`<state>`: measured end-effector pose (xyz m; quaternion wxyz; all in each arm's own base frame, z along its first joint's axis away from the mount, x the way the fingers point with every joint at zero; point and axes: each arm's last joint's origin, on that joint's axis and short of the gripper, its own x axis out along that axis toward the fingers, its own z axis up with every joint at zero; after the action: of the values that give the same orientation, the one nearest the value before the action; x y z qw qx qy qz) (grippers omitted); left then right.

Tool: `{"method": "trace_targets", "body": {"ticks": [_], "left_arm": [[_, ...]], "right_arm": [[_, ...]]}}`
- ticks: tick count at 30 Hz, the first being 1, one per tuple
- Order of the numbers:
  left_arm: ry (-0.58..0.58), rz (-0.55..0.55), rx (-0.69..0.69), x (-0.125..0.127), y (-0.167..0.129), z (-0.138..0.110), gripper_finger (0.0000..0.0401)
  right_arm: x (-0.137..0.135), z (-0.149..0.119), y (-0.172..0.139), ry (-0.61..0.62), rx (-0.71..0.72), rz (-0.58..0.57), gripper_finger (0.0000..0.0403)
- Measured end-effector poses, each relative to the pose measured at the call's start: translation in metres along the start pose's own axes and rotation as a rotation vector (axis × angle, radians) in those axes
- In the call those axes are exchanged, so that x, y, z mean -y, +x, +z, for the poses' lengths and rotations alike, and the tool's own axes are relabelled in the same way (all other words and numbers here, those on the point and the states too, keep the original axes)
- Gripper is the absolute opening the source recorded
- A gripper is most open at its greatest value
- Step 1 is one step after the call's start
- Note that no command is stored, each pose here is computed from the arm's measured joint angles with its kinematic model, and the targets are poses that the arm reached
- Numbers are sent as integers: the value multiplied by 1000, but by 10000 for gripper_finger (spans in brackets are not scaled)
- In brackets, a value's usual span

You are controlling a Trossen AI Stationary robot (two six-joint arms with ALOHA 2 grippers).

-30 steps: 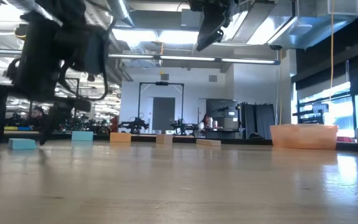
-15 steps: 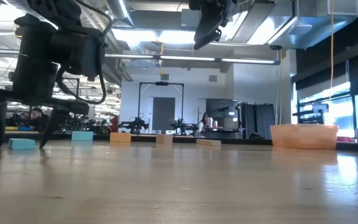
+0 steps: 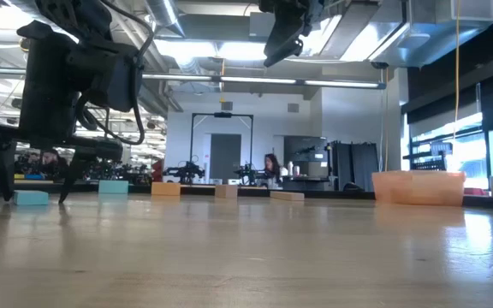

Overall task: Sort & place blocks by color
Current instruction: Put the blue block into the green bin

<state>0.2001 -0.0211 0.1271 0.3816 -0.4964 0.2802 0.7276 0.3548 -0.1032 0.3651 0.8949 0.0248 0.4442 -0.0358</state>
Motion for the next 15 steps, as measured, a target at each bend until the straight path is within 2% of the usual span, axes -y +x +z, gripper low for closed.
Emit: {"method": "trace_targets", "body": {"ticks": [6, 11, 15], "left_arm": [[-26, -23, 3, 1, 0, -1, 263], [-28, -1, -20, 1, 0, -1, 263], [-4, 12, -40, -1, 2, -2, 248]], "right_arm": [[0, 0, 0, 0, -1, 0, 201], [0, 0, 0, 0, -1, 0, 201], [0, 0, 0, 0, -1, 1, 201]]}}
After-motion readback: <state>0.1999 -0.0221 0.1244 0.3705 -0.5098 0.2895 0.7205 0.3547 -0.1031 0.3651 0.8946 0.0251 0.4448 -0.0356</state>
